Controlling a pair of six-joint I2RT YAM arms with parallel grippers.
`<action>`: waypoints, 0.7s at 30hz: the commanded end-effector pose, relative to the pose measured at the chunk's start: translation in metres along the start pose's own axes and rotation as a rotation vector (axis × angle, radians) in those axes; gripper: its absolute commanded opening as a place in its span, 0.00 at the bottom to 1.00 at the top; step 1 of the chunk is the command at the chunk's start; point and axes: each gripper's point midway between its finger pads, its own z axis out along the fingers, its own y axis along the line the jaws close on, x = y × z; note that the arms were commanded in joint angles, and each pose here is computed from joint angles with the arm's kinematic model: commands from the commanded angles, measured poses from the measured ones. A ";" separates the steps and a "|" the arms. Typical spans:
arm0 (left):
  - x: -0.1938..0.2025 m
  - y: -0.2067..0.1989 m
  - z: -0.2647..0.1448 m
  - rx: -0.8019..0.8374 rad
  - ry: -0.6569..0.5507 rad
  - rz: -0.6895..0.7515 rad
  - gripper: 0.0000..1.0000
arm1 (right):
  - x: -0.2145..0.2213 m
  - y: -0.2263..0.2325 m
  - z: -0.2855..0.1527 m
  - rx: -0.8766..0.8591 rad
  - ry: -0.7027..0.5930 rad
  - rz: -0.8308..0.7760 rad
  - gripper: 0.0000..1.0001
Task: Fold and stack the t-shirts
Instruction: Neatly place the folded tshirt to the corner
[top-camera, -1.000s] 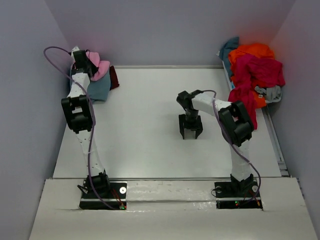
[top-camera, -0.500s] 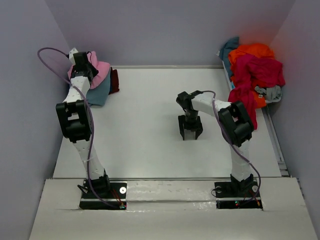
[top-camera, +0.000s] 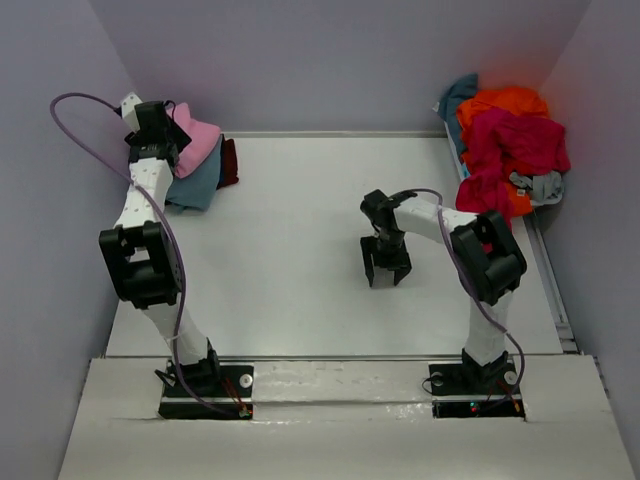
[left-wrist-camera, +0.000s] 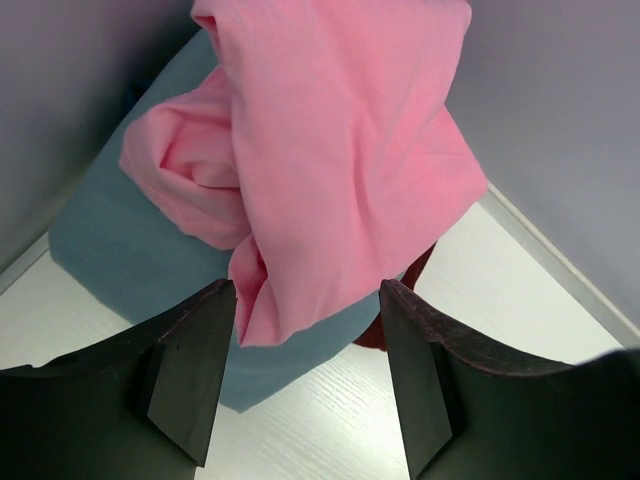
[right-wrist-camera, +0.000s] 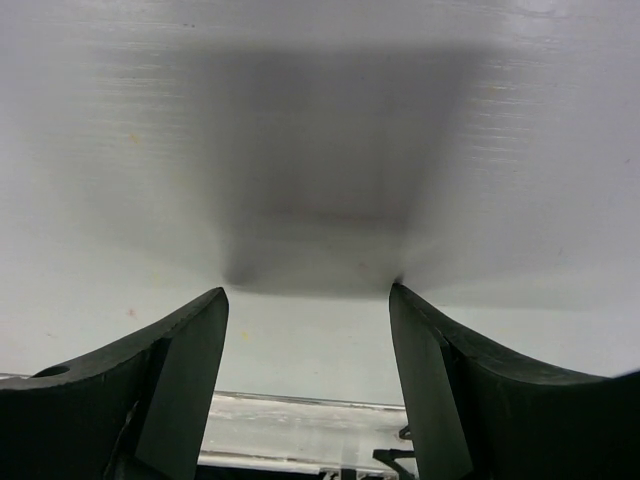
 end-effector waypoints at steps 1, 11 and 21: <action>-0.051 -0.020 -0.062 0.059 -0.152 -0.032 0.70 | -0.006 0.010 -0.013 -0.072 -0.114 -0.044 0.71; -0.060 -0.055 -0.053 0.139 -0.181 0.002 0.68 | -0.004 0.025 0.000 -0.184 -0.131 -0.072 0.71; -0.064 -0.091 -0.003 0.184 -0.121 0.047 0.64 | -0.053 0.053 -0.048 -0.215 -0.224 -0.144 0.70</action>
